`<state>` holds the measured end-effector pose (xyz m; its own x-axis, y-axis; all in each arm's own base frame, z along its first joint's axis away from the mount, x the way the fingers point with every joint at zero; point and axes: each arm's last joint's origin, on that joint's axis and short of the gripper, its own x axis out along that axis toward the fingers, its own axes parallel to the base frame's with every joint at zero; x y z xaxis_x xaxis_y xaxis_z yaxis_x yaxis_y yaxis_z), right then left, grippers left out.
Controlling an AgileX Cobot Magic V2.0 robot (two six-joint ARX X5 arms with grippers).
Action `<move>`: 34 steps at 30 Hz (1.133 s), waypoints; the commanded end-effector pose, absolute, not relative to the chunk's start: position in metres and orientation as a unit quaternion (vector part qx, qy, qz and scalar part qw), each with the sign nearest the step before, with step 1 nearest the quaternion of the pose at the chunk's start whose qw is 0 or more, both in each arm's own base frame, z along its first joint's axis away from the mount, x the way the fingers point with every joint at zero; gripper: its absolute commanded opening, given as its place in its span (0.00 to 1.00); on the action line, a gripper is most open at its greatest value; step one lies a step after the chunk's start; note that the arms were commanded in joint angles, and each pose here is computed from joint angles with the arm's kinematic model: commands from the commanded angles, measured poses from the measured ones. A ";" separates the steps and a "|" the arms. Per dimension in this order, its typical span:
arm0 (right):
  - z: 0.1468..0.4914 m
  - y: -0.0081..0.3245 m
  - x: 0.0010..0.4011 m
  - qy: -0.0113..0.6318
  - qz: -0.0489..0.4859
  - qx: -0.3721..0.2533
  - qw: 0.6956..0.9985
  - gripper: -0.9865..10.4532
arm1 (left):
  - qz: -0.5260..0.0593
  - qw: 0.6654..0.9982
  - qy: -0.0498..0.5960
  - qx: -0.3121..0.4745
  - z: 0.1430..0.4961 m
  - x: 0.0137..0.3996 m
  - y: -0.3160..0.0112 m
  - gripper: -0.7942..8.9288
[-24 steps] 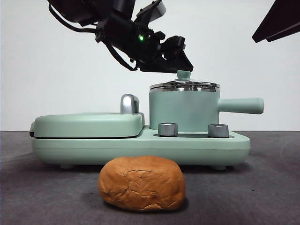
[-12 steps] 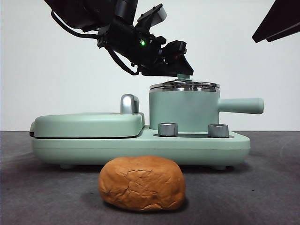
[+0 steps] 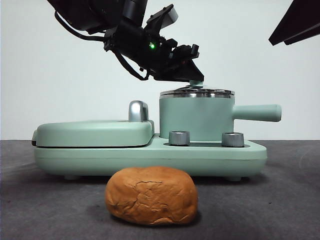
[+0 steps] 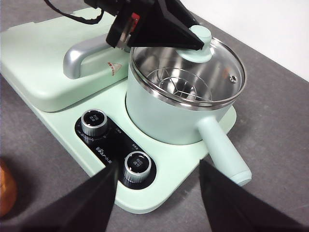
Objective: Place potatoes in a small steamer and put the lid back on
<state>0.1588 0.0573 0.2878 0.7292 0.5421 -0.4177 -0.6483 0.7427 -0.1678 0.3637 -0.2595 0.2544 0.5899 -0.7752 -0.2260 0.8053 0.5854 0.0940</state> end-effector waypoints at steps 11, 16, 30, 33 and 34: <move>0.294 0.058 0.160 0.165 0.324 -0.147 0.920 0.32 | -0.448 0.889 0.045 0.086 0.280 0.358 -0.261 0.09; 0.294 0.059 0.160 0.165 0.325 -0.147 0.920 0.32 | -0.447 0.890 0.039 0.085 0.300 0.349 -0.254 0.09; 0.293 0.069 0.156 0.161 0.371 -0.154 0.901 0.32 | -0.420 0.898 0.090 0.098 0.353 0.309 -0.216 0.09; 0.289 0.078 0.152 0.166 0.408 -0.167 0.882 0.33 | -0.412 0.899 0.105 0.101 0.358 0.305 -0.204 0.09; 0.288 0.082 0.151 0.170 0.420 -0.172 0.875 0.34 | -0.409 0.900 0.110 0.101 0.359 0.303 -0.200 0.09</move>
